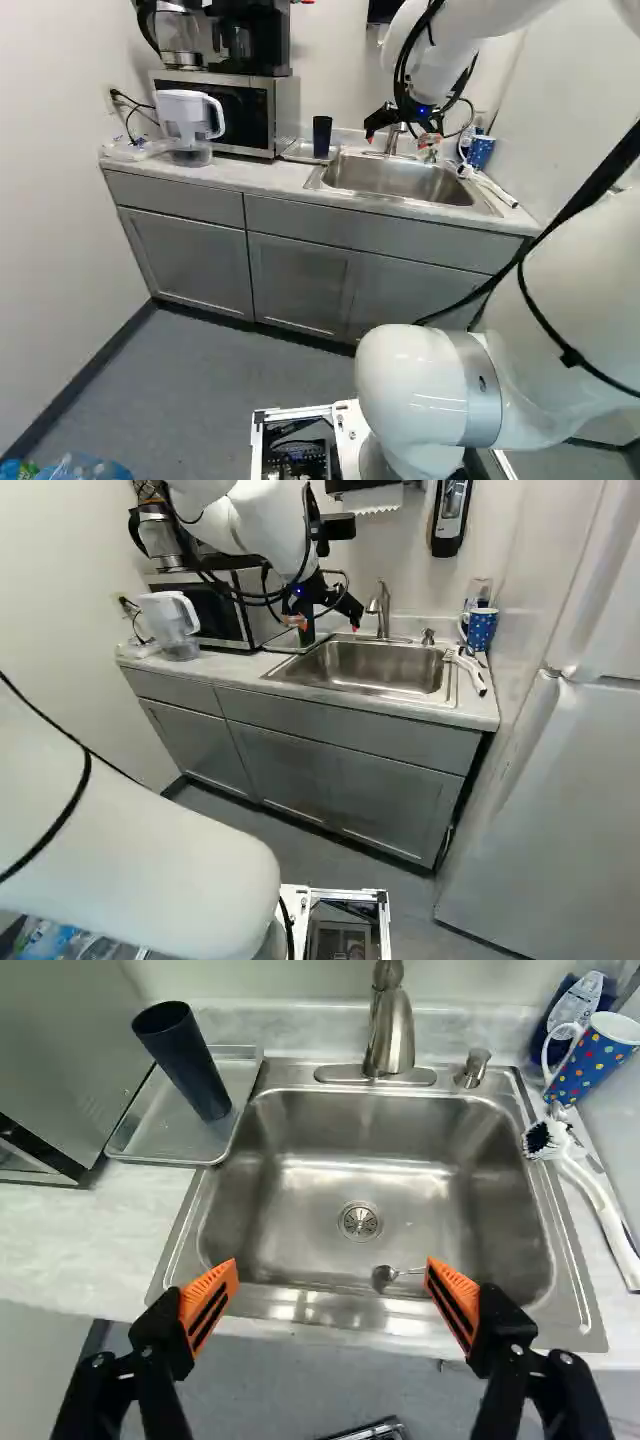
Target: Rinse the cup and place it in the tray
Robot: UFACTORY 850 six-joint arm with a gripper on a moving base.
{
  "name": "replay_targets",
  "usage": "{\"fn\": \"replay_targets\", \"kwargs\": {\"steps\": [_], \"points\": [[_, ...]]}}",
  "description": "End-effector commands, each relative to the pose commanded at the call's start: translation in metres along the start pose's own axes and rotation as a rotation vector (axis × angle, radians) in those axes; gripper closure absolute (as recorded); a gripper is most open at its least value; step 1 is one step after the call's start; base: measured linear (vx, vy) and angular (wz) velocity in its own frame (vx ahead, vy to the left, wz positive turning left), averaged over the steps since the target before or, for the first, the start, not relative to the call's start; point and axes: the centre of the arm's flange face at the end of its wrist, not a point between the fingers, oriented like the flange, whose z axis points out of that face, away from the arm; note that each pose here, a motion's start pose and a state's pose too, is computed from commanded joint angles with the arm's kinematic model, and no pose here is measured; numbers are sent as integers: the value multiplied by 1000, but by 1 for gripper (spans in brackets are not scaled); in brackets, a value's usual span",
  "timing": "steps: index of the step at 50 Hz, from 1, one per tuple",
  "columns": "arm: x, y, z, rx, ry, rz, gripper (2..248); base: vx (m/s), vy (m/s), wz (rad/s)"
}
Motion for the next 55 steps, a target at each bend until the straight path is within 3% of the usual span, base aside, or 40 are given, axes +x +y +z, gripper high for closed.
{"fn": "replay_targets", "kwargs": {"steps": [55], "points": [[0, 0, 0, 0, 0, 0, 3, -115, -2, 6]]}}
